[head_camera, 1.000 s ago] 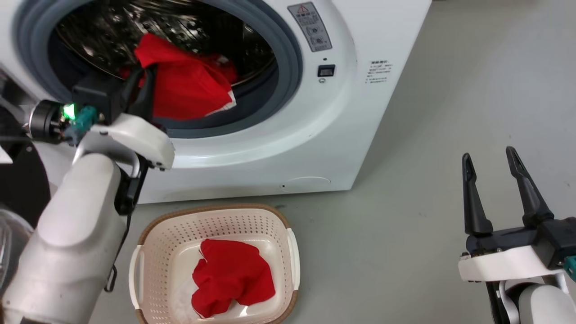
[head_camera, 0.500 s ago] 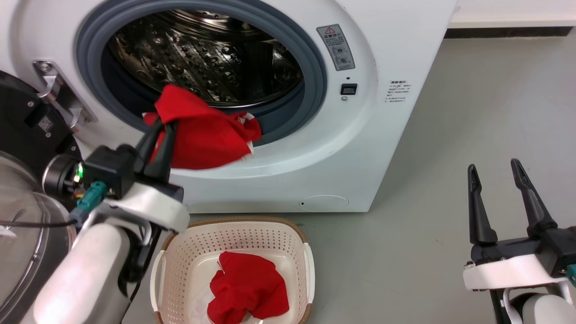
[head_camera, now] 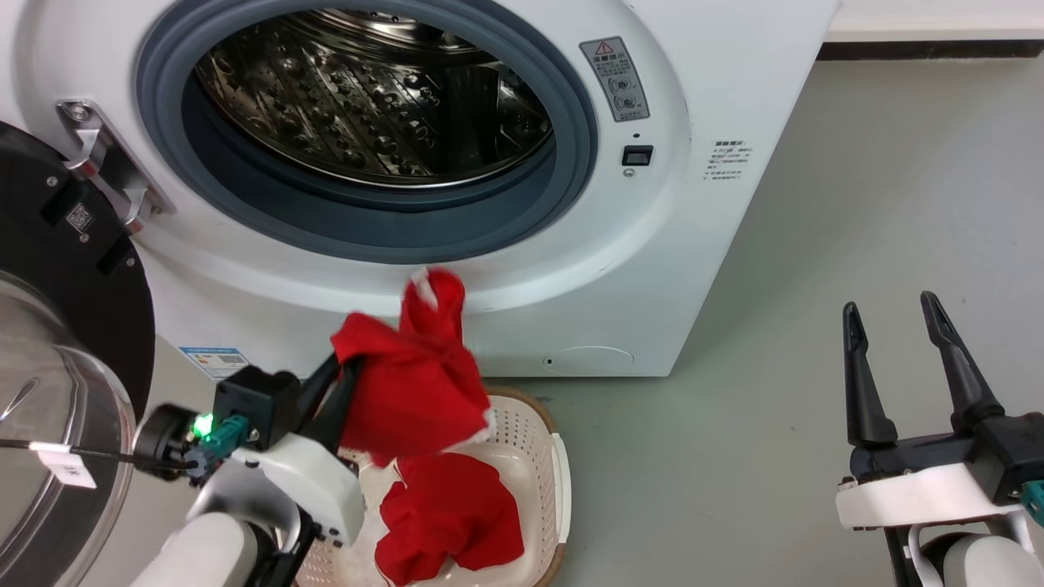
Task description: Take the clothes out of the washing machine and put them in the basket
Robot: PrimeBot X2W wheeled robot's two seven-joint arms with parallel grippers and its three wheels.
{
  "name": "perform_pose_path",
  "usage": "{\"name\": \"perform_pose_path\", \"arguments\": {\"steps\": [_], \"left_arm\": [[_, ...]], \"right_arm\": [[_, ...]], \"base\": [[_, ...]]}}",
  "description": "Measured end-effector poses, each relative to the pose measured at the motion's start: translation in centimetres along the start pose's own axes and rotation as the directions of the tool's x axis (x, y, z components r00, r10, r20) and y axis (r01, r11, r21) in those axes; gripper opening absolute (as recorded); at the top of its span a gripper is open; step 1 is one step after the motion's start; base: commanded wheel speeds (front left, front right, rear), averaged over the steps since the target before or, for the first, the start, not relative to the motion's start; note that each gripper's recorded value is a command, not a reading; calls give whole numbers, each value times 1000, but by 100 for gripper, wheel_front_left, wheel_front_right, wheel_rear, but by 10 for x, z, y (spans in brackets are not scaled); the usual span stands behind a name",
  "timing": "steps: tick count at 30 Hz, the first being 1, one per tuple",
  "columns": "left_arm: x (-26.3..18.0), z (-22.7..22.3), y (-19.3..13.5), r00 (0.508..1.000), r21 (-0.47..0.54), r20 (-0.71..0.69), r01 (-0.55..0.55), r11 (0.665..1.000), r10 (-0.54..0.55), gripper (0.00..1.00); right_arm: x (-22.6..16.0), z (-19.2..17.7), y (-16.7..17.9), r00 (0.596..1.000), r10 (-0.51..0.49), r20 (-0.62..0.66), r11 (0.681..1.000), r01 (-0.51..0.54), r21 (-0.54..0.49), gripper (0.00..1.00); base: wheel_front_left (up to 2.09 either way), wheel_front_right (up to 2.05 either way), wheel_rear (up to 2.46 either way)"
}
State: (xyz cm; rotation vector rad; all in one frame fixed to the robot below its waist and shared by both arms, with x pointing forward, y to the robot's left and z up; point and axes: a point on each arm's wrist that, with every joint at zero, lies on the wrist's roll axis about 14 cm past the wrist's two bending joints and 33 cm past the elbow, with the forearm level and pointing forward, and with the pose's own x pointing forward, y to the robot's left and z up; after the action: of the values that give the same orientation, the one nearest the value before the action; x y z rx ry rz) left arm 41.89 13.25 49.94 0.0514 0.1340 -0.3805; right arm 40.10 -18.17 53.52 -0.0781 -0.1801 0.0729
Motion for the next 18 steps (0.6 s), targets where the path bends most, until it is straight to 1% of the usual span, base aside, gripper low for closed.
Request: {"name": "perform_pose_path", "arguments": {"steps": [3,8,9,10,14,18], "left_arm": [[-2,-30,-1,996,-37,-92,1,999,-4,0],[-4,-82,-7,970,-75,-241,18,997,-35,0],[-4,-104,-10,953,-84,-298,25,996,-49,0],[-4,-104,-10,953,-84,-298,25,996,-49,0],[2,-139,-6,922,-94,-385,14,995,-50,0],[4,-179,1,871,-105,-490,-5,994,-47,0]], "right_arm": [[0,-3,-2,1000,-5,-10,1000,5,-2,100],[3,-9,-6,1000,-15,-21,1000,15,-9,100],[4,-12,-7,999,-18,-30,1000,18,-15,100],[4,-12,-7,999,-18,-30,1000,18,-15,100],[7,-24,-9,998,-22,-59,1000,20,-23,100],[11,-35,-13,996,-30,-84,999,27,-38,100]], "base": [[0,0,0],[0,0,0],[0,0,0],[0,0,0],[0,0,0],[0,0,0]]}}
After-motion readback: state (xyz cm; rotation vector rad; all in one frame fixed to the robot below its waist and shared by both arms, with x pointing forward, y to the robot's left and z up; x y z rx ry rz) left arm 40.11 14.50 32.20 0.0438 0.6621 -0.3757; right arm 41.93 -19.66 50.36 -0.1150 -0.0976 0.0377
